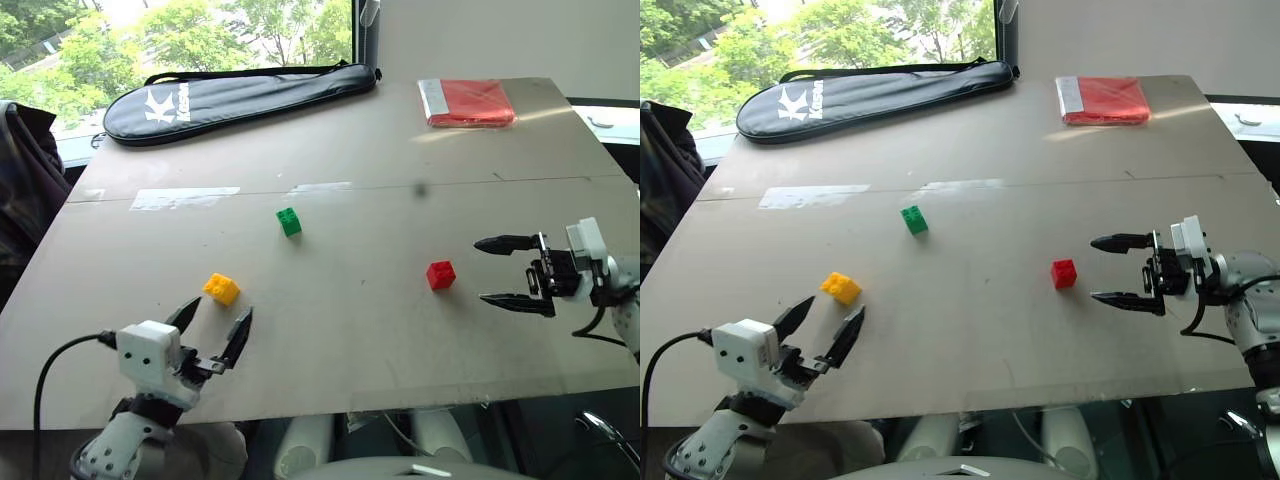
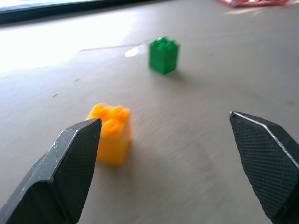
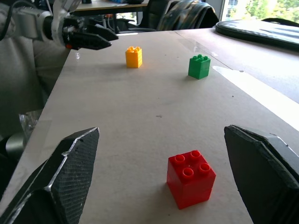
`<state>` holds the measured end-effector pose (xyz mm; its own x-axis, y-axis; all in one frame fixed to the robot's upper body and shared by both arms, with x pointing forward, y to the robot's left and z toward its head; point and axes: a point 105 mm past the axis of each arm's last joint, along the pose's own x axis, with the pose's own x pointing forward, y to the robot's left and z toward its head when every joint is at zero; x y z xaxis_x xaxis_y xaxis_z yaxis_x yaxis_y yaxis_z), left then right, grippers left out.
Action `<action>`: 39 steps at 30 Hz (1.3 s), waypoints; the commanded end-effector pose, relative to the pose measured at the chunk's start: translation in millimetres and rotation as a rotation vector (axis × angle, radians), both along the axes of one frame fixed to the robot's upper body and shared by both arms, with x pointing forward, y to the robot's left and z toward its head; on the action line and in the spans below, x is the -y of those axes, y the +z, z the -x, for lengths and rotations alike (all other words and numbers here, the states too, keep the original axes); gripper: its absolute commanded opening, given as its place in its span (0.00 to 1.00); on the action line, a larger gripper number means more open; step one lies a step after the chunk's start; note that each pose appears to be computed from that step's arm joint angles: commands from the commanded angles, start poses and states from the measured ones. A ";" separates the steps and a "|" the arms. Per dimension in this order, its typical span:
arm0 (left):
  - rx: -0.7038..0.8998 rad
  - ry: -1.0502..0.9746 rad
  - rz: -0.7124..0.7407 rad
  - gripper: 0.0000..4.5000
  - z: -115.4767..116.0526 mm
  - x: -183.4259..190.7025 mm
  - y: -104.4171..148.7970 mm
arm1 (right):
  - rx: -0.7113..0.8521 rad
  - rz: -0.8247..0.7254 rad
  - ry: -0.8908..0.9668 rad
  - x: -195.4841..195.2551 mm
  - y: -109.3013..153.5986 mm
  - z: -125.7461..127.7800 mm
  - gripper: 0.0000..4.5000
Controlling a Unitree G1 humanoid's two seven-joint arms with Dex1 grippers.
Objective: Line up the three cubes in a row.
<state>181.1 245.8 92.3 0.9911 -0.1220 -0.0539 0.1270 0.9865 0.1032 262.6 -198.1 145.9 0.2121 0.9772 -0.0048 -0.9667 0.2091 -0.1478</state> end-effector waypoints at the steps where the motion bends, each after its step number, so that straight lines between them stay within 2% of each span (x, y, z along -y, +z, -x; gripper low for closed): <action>1: 0.073 -0.004 -0.054 1.00 -9.6 -1.4 15.7 | 0.067 -0.038 -0.067 -1.7 20.0 6.5 0.98; 7: 0.155 -0.170 0.037 1.00 -37.1 51.3 39.5 | 0.061 -0.049 -0.176 2.4 16.2 21.2 0.98; 10: 0.171 -0.127 0.053 1.00 -60.5 61.1 47.1 | 0.065 -0.057 -0.213 4.2 18.8 24.1 0.98; 14: 0.121 -0.037 0.003 1.00 -98.6 69.8 42.7 | 0.062 -0.073 -0.273 7.2 20.4 23.4 0.98; 17: 0.094 0.061 -0.037 1.00 -135.7 79.0 43.4 | 0.060 -0.085 -0.347 12.6 20.4 22.5 0.98; 19: 0.072 0.099 -0.028 1.00 -148.4 85.9 43.6 | 0.062 -0.093 -0.386 14.9 20.9 23.0 0.98; 28: 0.025 0.149 -0.017 1.00 -165.7 101.9 36.4 | 0.069 -0.117 -0.424 15.4 20.2 29.2 0.98; 34: -0.006 0.184 -0.023 1.00 -169.0 104.8 31.3 | 0.073 -0.104 -0.429 17.3 18.3 29.1 0.98; 39: -0.057 0.200 -0.018 1.00 -182.2 114.3 21.5 | 0.083 -0.100 -0.428 17.1 20.0 27.9 0.98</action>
